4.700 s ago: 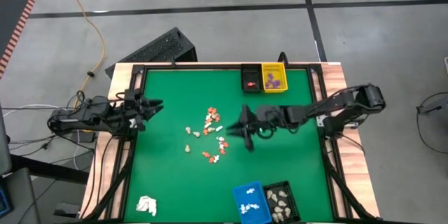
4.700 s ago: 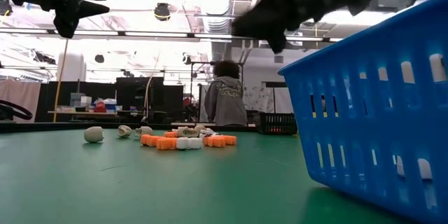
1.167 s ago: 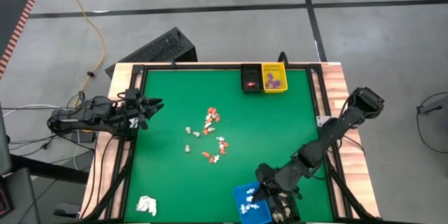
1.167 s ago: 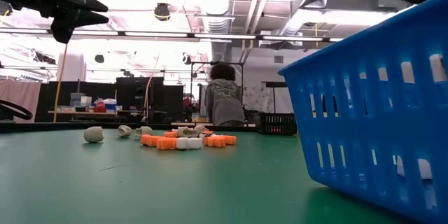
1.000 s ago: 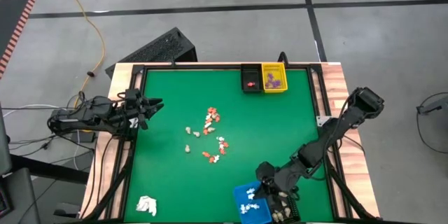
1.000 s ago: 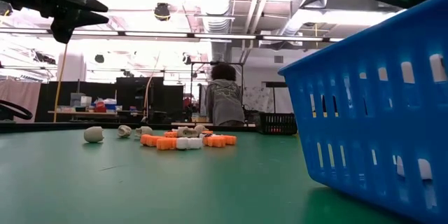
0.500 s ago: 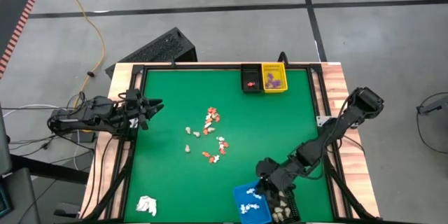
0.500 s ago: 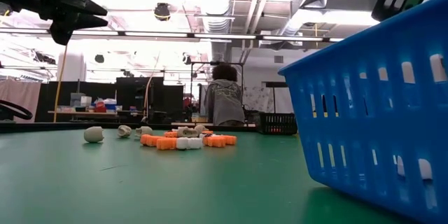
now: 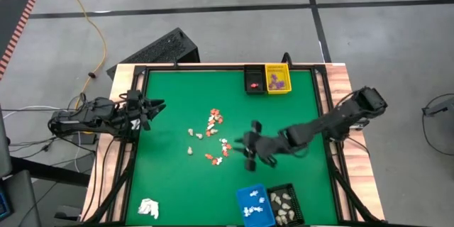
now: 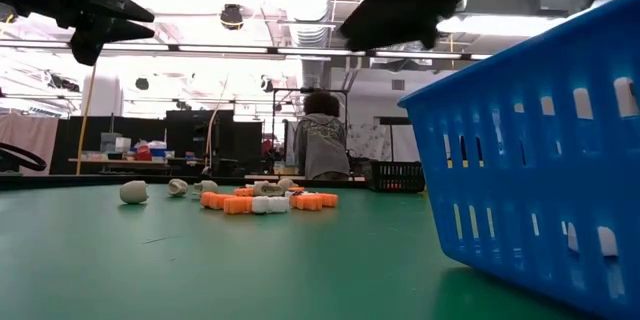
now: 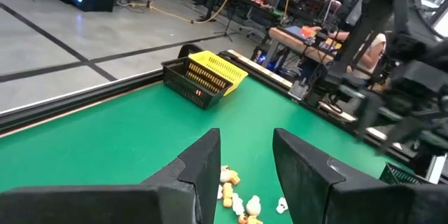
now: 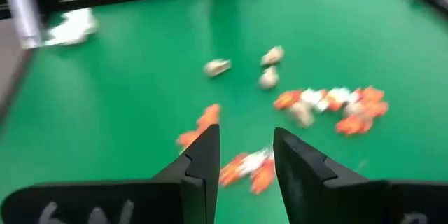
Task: Sort Halloween decoration
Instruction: Put the orange skeleton toy into the top black basket
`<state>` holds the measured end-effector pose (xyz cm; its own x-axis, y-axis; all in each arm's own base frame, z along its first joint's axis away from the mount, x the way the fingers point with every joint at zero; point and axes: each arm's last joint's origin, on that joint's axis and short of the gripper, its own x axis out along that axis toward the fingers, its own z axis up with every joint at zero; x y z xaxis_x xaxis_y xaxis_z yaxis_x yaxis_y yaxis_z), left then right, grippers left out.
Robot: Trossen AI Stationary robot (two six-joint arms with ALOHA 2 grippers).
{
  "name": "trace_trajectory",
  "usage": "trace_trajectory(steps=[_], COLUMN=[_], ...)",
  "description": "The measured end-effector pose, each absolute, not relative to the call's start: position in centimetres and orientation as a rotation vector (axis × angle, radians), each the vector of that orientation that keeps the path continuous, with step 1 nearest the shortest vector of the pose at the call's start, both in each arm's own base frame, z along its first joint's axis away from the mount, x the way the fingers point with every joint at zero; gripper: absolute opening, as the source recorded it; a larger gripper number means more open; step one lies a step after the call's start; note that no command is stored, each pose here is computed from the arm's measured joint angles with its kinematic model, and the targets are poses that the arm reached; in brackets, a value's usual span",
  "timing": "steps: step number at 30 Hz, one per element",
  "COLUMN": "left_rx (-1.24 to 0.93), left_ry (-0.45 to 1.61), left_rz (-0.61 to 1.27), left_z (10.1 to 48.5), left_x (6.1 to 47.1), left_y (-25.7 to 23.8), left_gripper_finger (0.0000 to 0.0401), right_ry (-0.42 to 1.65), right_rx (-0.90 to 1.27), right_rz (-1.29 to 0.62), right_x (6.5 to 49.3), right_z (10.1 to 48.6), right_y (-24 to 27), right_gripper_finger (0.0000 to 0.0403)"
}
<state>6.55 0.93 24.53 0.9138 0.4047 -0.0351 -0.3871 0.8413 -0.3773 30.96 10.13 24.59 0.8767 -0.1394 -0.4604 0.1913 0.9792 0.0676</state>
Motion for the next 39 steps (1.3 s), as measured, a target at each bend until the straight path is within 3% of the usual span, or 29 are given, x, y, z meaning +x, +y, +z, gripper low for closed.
trace_trajectory(steps=[7,11,15,21,39], left_rx=[-0.388,-0.388,-0.388,-0.385,-0.381], left_ry=[-0.045,-0.047,-0.047,-0.05,-0.047], left_rz=[0.421,0.427,0.428,0.444,0.454], left_z=[24.5,24.5,24.5,24.5,24.5], left_x=[6.6,6.5,6.5,6.5,6.5], left_y=[0.9,1.0,1.0,1.0,1.0], left_gripper_finger=[0.0121,0.0121,0.0121,0.0121,0.0121], right_ry=[0.397,0.322,0.382,0.414,0.51], right_rx=[-0.034,0.075,0.181,0.248,0.319], right_rz=[-0.205,-0.307,-0.416,-0.477,-0.667], right_x=[35.8,37.8,38.5,39.1,38.3], right_z=[20.9,18.7,15.6,12.3,10.1], right_y=[6.2,3.0,0.1,-1.0,-1.2], right_gripper_finger=[0.0128,0.0128,0.0128,0.0128,0.0118])
